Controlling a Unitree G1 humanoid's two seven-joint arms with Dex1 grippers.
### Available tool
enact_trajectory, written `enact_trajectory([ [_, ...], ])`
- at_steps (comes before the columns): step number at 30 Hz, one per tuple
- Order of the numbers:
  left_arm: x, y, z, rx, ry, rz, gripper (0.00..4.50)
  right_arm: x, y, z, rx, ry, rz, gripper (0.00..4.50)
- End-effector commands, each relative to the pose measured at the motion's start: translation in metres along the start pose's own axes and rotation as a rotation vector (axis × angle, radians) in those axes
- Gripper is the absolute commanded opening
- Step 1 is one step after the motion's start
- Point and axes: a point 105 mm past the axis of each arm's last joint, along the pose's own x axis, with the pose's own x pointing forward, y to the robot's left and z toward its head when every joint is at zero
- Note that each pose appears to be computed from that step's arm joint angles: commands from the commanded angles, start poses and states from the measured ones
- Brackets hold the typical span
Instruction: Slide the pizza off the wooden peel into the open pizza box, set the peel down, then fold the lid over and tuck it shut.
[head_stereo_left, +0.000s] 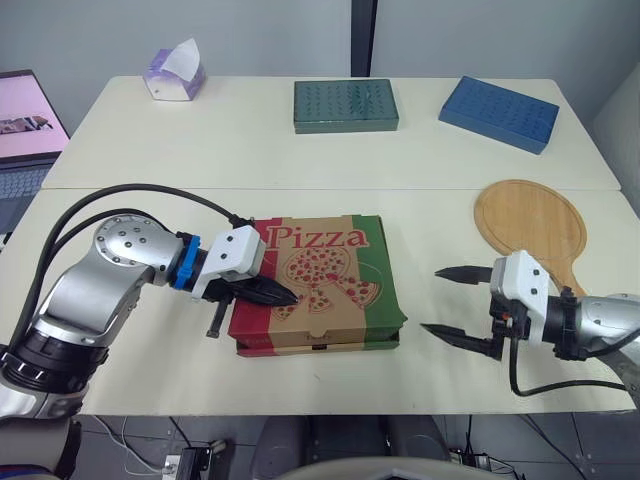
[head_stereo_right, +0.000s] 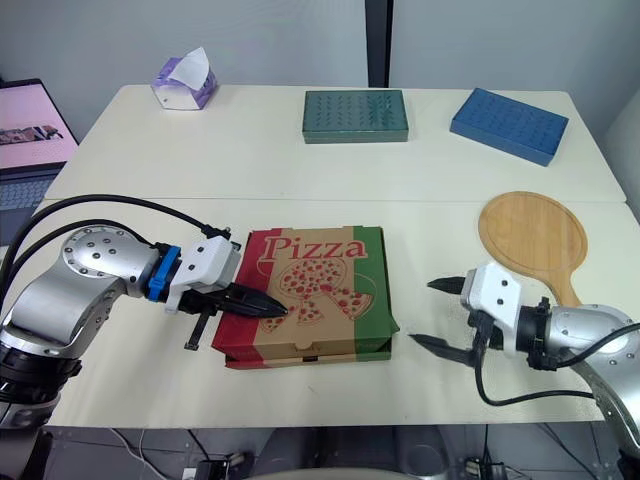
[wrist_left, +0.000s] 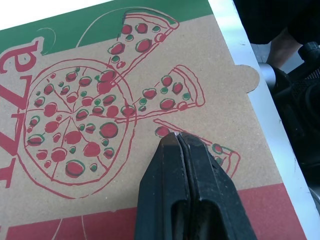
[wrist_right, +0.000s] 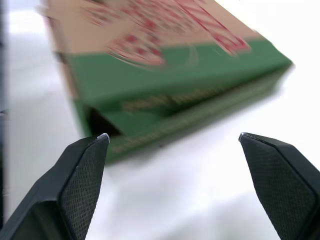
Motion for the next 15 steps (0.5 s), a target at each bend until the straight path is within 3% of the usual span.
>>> enact_trajectory([
  [1,-0.003,0.002,-0.008,-0.014,0.056,0.026,0.0,0.011,0.006,-0.008,-0.048,0.034,0.037,3.52],
  [10,-0.003,0.002,-0.007,-0.014,0.056,0.027,0.0,0.025,0.038,0.001,0.008,-0.053,0.239,0.29],
  [11,-0.003,0.002,-0.007,-0.014,0.057,0.026,0.0,0.026,0.041,0.004,0.018,-0.071,0.253,0.05],
  [15,-0.003,0.002,-0.007,-0.013,0.057,0.025,0.0,0.028,0.043,0.011,0.035,-0.111,0.267,0.05],
])
